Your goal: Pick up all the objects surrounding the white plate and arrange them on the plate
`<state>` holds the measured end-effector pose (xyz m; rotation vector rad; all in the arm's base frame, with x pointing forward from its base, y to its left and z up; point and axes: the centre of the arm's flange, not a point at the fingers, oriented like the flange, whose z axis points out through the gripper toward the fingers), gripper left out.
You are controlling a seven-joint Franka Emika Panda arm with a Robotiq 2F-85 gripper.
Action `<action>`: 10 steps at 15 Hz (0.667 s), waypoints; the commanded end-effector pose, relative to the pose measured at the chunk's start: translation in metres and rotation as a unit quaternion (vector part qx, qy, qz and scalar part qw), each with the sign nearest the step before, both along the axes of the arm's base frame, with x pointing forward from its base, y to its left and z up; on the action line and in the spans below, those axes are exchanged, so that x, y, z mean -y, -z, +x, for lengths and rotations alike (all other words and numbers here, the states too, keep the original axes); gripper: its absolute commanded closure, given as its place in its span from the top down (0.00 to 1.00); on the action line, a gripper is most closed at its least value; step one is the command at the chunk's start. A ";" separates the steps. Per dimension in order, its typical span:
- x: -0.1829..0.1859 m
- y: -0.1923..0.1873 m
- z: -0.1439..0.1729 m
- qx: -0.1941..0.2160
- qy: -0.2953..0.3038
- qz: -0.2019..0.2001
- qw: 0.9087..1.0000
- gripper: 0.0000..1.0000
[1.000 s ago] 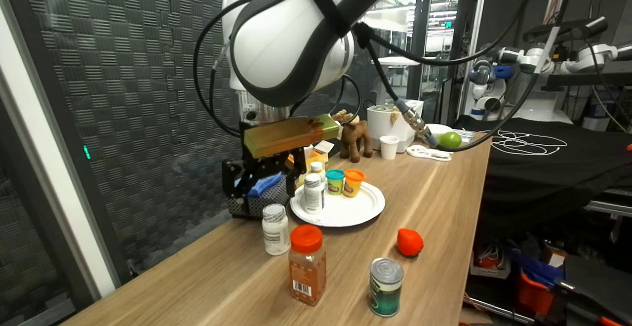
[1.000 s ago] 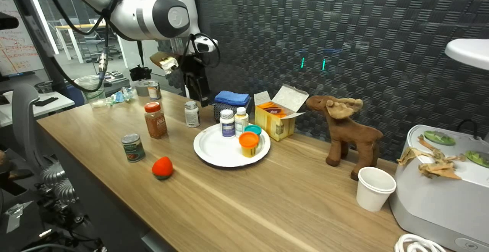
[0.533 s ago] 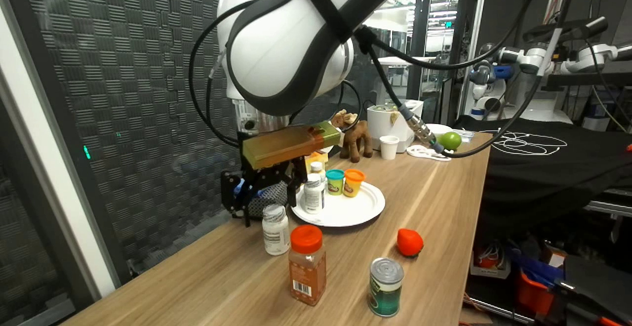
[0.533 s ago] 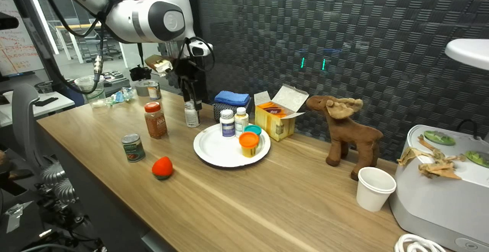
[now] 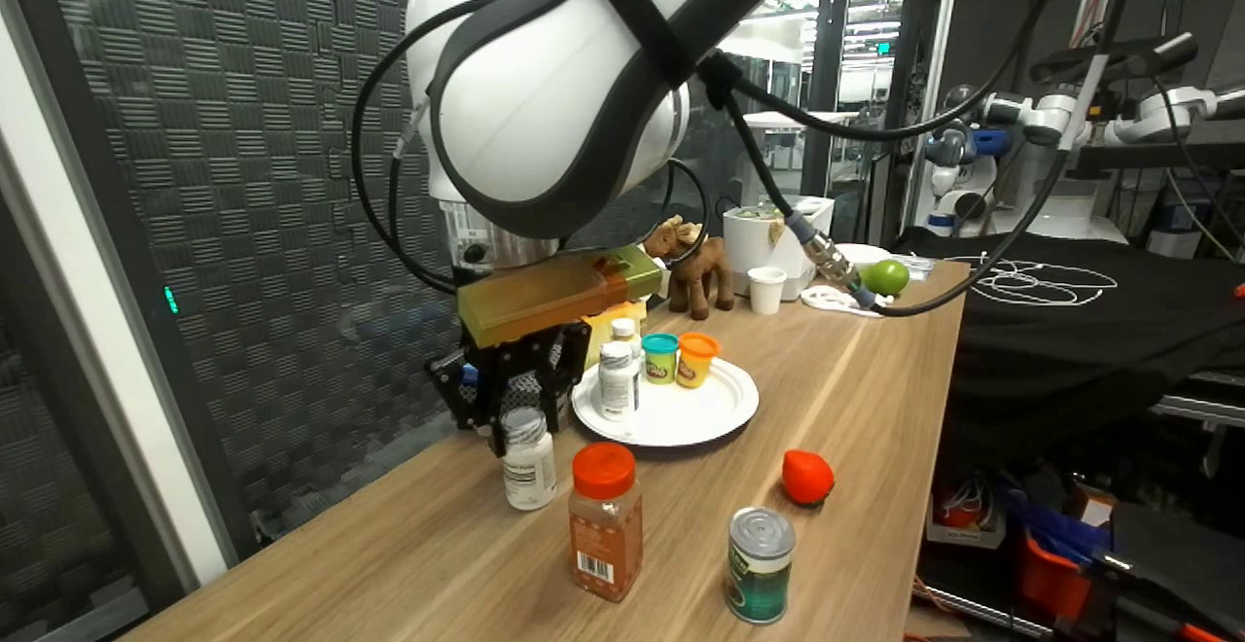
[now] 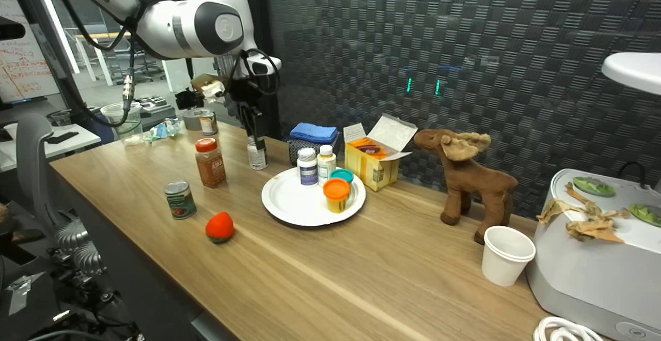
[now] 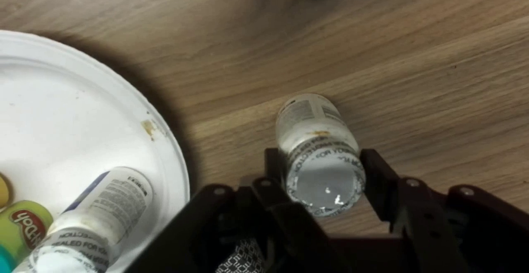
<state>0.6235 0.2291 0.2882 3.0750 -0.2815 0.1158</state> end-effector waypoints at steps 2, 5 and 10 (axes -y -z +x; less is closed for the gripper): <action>-0.004 -0.011 -0.003 0.029 0.020 -0.025 0.999 0.24; -0.002 -0.025 -0.005 0.053 0.039 -0.041 0.997 0.24; 0.016 -0.067 -0.012 0.092 0.079 -0.050 0.991 0.24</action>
